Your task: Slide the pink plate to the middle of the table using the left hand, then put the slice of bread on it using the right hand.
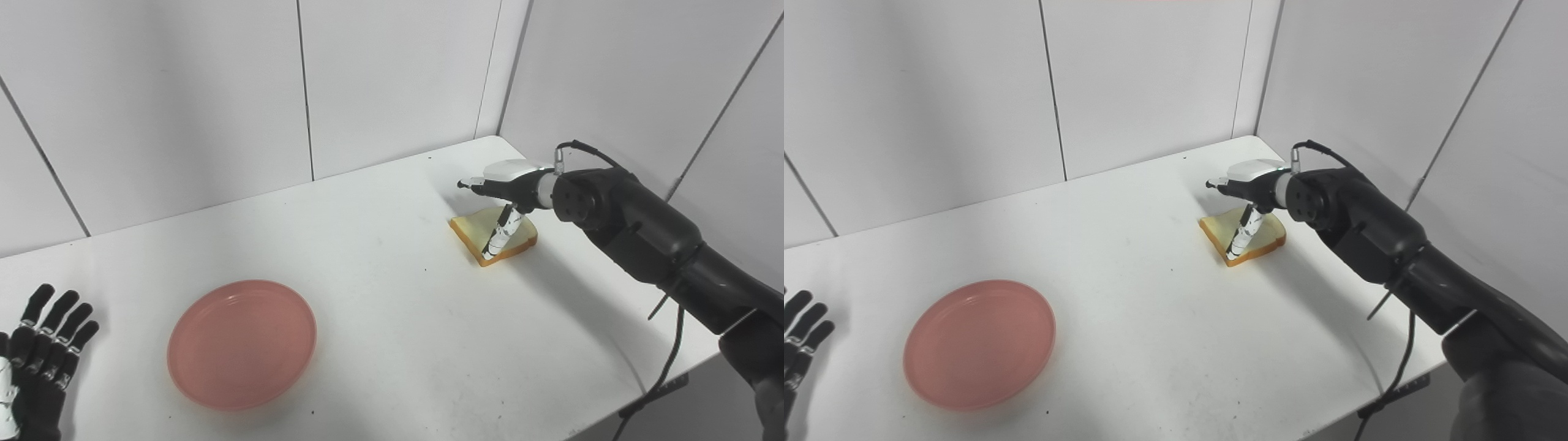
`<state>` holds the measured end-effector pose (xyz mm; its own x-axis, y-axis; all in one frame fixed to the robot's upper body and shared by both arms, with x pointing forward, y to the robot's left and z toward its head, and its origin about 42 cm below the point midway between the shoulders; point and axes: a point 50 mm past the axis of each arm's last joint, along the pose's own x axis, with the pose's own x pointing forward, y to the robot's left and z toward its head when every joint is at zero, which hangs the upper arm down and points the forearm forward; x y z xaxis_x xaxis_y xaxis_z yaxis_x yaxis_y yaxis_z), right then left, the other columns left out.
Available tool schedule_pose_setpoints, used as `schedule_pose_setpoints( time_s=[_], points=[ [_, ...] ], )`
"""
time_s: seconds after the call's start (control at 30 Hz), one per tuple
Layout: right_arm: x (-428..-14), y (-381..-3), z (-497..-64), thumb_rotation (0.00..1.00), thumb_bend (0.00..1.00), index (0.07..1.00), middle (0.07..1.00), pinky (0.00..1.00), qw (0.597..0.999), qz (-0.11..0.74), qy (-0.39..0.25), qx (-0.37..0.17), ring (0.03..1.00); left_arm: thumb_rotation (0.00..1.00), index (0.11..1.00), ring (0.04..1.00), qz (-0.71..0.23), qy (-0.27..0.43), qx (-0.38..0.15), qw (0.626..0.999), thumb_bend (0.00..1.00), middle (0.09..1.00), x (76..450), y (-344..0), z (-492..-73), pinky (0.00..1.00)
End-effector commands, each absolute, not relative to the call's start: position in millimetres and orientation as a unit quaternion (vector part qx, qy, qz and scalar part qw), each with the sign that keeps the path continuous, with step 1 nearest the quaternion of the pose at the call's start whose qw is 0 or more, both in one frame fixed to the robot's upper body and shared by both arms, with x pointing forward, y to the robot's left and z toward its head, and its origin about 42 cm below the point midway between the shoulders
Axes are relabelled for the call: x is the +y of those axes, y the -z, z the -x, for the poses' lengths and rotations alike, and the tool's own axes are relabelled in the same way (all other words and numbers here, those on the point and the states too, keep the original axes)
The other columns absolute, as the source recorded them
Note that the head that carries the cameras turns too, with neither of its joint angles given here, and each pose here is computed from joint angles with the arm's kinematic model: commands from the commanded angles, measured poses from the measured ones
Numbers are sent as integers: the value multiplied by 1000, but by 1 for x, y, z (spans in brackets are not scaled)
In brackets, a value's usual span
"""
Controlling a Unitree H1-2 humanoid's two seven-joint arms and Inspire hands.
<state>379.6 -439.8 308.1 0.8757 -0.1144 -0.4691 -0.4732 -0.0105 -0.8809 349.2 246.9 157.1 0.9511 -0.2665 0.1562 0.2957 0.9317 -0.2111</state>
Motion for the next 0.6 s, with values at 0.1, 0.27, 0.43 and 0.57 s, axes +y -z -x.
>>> schedule_pose_setpoints(
  time_s=[0.1, 0.27, 0.43, 0.57],
  points=[
    [-443, -332, -389, 378, 1000, 1000, 1000, 1000, 646, 730, -107, 196, 1000, 908, 917, 915, 109, 147, -90, 979, 790, 920, 251, -173, -351, 928],
    [-443, -329, -392, 374, 1000, 1000, 1000, 1000, 635, 738, -103, 203, 1000, 904, 921, 919, 109, 146, -89, 979, 789, 925, 252, -173, -350, 930],
    [-449, -327, -395, 396, 1000, 1000, 1000, 1000, 622, 746, -109, 211, 1000, 906, 922, 922, 108, 147, -89, 979, 790, 925, 252, -172, -350, 934],
    [-453, -322, -398, 381, 1000, 1000, 1000, 1000, 623, 740, -104, 230, 1000, 905, 922, 922, 105, 146, -90, 980, 798, 925, 252, -171, -350, 934]
  ],
)
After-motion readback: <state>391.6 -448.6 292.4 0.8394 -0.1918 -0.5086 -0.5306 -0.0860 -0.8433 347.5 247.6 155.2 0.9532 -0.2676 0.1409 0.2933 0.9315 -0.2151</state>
